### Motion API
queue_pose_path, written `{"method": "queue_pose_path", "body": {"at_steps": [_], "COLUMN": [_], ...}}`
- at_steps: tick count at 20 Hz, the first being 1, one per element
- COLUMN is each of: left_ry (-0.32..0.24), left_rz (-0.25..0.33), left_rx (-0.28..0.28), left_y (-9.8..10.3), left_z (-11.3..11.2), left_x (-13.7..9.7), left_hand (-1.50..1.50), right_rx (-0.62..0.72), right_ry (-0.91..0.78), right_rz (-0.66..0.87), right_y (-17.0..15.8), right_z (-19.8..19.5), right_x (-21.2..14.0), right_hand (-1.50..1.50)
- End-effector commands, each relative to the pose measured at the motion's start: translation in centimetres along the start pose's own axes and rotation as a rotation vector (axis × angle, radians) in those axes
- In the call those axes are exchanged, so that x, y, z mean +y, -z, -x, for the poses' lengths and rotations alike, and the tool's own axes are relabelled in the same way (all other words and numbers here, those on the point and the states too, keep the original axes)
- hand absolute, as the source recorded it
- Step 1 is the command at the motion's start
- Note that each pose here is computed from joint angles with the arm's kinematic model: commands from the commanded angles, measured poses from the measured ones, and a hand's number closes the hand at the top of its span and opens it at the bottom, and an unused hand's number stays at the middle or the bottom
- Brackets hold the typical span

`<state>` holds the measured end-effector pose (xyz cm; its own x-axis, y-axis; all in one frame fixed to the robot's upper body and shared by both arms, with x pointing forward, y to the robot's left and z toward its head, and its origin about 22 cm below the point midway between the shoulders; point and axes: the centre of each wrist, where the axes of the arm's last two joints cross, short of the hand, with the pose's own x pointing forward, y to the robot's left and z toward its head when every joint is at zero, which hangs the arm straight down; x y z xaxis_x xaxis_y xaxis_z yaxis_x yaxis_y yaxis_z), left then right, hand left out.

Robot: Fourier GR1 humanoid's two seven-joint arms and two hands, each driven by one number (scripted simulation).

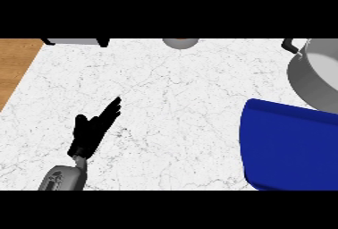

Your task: Pick the lemon from the tray and place it in the pot

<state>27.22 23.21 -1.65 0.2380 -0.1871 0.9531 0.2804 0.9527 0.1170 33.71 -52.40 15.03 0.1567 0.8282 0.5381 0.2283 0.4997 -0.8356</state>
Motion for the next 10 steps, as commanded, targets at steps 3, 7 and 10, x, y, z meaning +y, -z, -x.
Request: {"method": "queue_pose_path", "body": {"at_steps": [3,7,10], "left_ry": [0.0,0.008,0.02], "left_rz": [0.005,0.041,0.051], "left_rx": [-0.004,-0.022,-0.029], "left_y": [0.3,0.7,0.6], "left_z": [0.4,-0.1,-1.1], "left_x": [0.0,-1.9,-1.7], "left_hand": [0.0,0.0,0.0], "right_rx": [0.043,0.101,0.224], "right_ry": [-0.262,-0.475,-0.454], "right_rz": [-0.035,-0.071,-0.215], "right_y": [1.7,2.3,1.8], "right_z": [-2.5,-3.5,-2.5], "right_x": [2.2,2.8,5.2], "right_hand": [1.5,1.5,1.5]}}
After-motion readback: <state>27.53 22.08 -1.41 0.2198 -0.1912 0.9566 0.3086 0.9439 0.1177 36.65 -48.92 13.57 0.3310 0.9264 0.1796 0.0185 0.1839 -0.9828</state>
